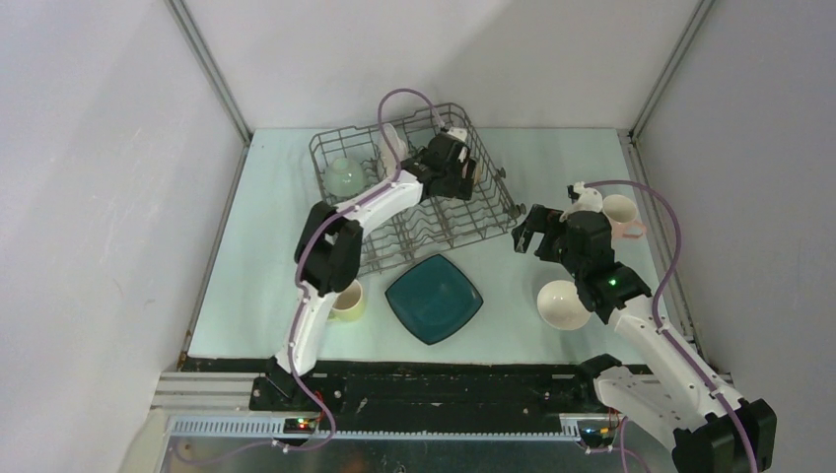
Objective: Load the mixed dishes into the dish rack
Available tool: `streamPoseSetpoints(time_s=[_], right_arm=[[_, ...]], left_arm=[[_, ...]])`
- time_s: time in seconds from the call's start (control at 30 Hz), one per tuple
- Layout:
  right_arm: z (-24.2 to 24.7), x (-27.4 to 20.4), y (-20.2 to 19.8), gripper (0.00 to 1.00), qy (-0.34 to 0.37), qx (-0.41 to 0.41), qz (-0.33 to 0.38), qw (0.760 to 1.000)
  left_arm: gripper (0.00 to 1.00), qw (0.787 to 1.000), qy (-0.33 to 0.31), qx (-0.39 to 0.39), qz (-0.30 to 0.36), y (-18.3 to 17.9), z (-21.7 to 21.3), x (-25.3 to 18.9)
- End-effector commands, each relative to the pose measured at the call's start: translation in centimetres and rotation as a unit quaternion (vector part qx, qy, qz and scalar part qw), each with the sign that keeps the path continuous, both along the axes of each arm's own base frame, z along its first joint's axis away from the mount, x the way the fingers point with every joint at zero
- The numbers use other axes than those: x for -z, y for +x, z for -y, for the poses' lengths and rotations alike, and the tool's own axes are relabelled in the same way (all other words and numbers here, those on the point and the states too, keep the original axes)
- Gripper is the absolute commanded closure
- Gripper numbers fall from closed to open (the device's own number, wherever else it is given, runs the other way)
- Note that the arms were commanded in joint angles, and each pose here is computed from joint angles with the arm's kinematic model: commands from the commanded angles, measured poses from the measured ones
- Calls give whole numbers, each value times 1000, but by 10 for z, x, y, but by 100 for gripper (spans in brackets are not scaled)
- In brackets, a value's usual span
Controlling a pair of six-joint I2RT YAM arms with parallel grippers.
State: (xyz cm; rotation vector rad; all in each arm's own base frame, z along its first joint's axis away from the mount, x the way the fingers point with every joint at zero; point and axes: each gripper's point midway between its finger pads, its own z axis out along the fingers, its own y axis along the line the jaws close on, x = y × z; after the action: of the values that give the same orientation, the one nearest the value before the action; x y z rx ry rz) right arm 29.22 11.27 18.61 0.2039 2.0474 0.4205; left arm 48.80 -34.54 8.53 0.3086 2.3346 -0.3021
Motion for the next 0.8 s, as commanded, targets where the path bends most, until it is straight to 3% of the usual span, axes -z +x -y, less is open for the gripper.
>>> streamPoseSetpoints(time_s=[0.0,0.1,0.2,0.4,0.77], right_arm=[[1,-9,2,1,1,-4,16,1000],[4,-3,0,1,0,6,3,1000],[7,1,-5,0,-2,9,-8,1000],[11,-10,-13,0,13,15,0,1000],[26,-7,-22,1,14,56,-11,998]], left_arm=[[12,993,-55,37,101,0,2,-105],[1,985,-96,64,128,-19,2,-130],[0,969,-147,70,185,-43,-10,-165],[0,958,-180,38,220,-90,-52,-202],[0,961,-173,8,214,-186,-133,-190]])
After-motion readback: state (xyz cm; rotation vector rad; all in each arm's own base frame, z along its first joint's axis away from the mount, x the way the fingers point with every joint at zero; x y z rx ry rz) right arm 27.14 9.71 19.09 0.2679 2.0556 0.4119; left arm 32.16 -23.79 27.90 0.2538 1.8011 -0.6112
